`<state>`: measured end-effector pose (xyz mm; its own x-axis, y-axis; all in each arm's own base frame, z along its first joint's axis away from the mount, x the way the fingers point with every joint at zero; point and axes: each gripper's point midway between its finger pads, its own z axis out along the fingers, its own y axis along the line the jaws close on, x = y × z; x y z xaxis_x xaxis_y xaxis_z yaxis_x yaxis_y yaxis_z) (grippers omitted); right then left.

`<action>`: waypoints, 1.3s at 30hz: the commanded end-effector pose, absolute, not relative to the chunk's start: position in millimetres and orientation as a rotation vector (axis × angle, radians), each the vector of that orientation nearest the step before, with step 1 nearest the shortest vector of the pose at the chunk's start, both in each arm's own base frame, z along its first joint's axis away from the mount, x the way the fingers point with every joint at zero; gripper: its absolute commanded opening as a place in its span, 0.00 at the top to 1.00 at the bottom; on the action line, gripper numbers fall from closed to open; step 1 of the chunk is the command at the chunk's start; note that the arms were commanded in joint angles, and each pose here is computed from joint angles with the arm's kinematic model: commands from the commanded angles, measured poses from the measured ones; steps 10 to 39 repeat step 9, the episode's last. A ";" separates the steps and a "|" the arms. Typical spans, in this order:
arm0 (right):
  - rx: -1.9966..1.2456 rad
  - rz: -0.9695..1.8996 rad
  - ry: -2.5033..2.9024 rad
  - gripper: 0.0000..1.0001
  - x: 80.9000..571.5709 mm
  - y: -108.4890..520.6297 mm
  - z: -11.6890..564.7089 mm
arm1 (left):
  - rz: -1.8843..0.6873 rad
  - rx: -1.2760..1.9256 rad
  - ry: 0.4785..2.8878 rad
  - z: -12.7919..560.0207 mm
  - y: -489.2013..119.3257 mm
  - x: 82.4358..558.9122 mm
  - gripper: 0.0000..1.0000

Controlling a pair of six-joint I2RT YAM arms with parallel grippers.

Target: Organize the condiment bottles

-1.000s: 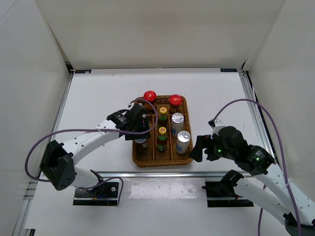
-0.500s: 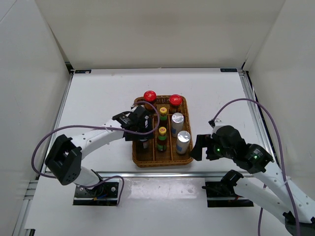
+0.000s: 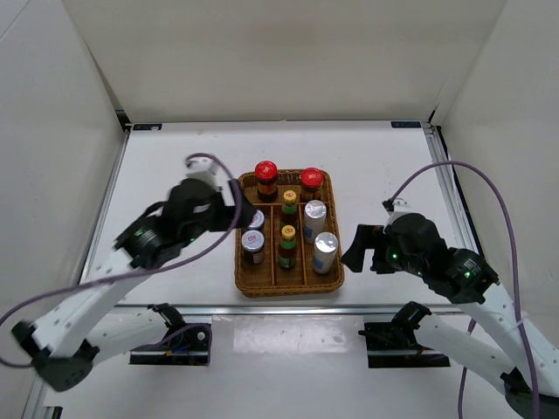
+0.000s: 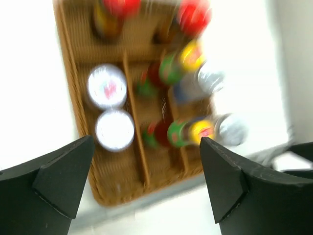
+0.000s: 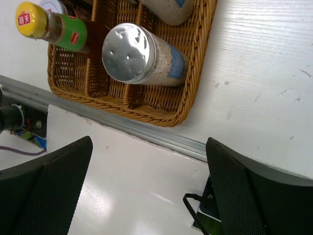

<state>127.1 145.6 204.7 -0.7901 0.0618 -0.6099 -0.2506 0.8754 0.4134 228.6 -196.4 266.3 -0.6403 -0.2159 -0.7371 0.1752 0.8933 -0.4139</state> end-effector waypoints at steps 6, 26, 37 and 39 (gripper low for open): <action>-0.108 0.612 2.382 0.00 134.4 143.7 218.9 | -0.114 0.050 1.670 350.1 -81.8 234.2 0.00; -0.115 0.596 2.376 0.00 133.9 140.1 218.8 | 0.013 0.028 1.642 344.0 -65.9 240.4 0.00; -0.115 0.596 2.376 0.00 133.9 140.1 218.8 | 0.013 0.028 1.642 344.0 -65.9 240.4 0.00; -0.115 0.596 2.376 0.00 133.9 140.1 218.8 | 0.013 0.028 1.642 344.0 -65.9 240.4 0.00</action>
